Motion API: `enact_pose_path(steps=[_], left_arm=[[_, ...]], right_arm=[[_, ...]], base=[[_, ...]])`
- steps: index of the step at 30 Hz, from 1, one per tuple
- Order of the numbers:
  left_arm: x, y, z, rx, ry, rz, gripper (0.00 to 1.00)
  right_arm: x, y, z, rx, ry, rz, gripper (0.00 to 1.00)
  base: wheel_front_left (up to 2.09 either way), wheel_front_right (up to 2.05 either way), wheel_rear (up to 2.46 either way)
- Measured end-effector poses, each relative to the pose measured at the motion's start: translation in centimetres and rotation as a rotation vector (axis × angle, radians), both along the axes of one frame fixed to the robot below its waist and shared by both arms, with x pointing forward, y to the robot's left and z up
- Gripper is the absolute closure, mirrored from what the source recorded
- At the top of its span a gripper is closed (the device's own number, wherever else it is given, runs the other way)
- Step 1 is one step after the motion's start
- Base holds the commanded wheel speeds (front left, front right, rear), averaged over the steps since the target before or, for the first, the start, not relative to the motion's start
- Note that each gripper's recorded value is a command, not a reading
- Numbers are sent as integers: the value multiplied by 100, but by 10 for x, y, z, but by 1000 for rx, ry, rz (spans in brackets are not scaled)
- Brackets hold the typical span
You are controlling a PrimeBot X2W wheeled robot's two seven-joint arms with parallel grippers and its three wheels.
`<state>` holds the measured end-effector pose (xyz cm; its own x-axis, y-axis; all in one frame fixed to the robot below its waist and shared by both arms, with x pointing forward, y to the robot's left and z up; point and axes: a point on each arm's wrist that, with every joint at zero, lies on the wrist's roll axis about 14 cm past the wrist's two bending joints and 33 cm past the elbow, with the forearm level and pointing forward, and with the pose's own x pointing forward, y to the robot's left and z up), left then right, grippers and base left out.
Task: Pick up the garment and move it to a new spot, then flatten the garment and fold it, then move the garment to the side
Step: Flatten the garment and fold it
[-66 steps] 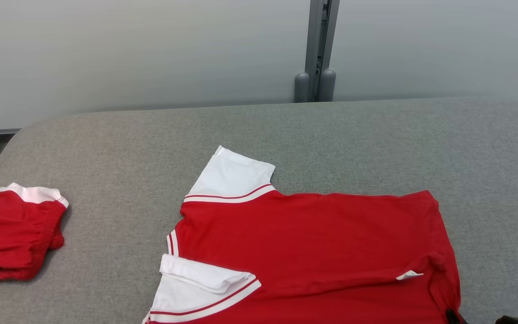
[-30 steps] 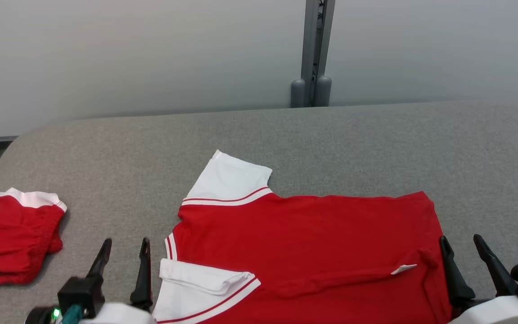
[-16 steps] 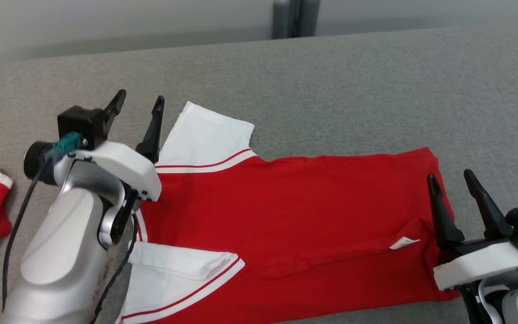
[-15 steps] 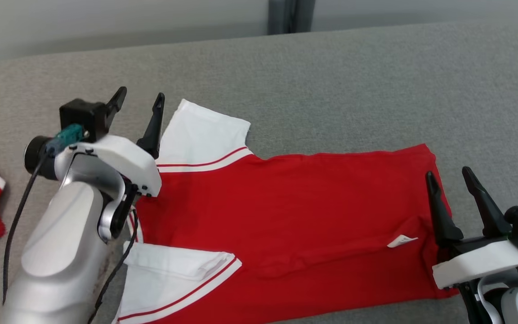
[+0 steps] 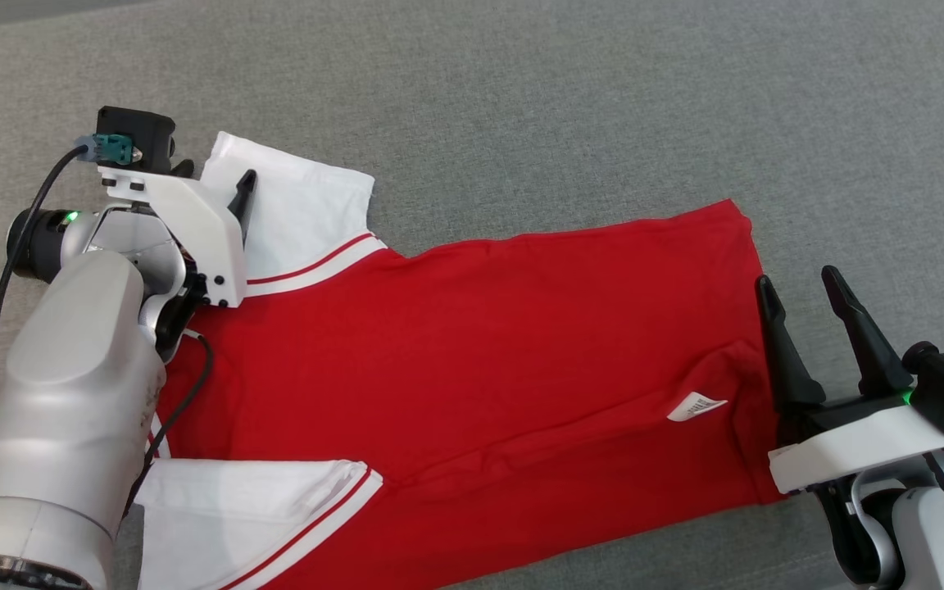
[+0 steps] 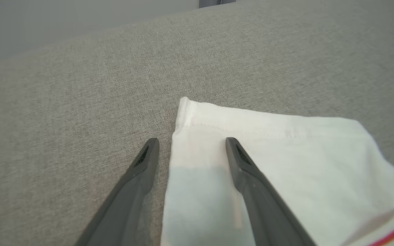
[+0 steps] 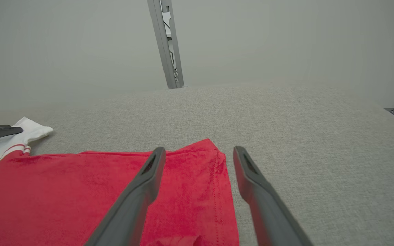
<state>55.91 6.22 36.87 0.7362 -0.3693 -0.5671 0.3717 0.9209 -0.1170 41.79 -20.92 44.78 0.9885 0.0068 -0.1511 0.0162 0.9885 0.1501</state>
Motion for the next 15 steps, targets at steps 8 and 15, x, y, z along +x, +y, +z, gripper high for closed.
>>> enact_pose_path(steps=[8, 15], left_arm=[[1, -3, -20, 12, 94, -13, 100], [6, 1, -7, 10, 25, -10, 100]], right_arm=[[6, -15, -6, -14, 14, -26, 0], [26, -23, -7, -34, 33, -2, 0]], base=[[0, 0, 0], [0, 0, 0]])
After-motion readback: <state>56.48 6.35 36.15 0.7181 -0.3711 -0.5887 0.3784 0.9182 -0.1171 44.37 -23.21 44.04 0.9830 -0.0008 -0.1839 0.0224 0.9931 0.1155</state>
